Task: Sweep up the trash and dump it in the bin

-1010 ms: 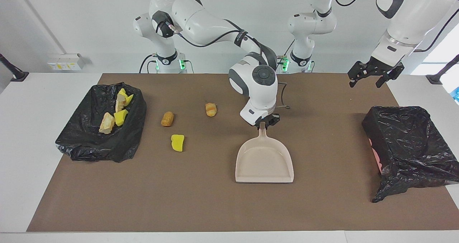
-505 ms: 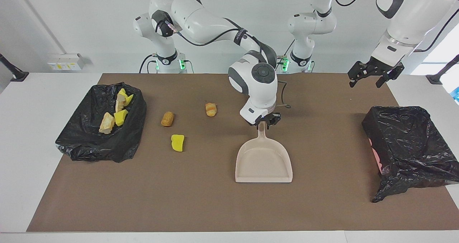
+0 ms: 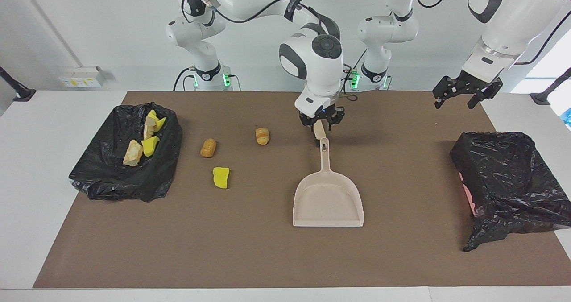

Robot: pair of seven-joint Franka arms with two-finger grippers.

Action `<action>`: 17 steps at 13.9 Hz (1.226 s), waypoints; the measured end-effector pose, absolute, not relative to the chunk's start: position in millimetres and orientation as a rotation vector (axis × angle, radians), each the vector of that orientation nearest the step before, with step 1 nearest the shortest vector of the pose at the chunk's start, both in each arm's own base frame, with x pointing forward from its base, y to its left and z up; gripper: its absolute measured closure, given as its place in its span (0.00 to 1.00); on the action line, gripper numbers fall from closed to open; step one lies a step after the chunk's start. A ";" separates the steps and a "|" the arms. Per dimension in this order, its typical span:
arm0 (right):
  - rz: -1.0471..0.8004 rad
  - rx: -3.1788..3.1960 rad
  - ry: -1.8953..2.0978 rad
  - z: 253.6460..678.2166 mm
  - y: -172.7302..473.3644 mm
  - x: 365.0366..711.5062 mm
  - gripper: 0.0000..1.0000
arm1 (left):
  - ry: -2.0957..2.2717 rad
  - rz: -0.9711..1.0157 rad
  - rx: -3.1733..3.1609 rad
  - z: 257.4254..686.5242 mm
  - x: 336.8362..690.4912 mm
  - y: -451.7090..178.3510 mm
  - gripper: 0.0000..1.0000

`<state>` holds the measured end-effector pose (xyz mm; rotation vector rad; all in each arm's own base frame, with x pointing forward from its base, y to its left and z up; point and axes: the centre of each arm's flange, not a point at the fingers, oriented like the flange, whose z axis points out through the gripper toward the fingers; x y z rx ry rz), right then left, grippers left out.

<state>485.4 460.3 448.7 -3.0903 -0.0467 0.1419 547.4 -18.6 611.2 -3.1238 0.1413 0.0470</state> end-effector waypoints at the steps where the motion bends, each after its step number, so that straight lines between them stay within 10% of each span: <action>1: 0.162 -3.111 -0.089 447.5 461.1 459.1 0.40 | 0.141 0.047 -3.124 611.2 547.4 -18.6 0.00; 10: 0.335 -3.082 -0.241 348.2 465.2 300.8 0.39 | 0.141 0.047 -3.124 611.2 547.4 -18.6 0.00; 17: 0.351 -3.064 -0.235 337.3 467.3 287.2 0.41 | 0.162 0.047 -3.122 611.2 547.1 -26.1 0.00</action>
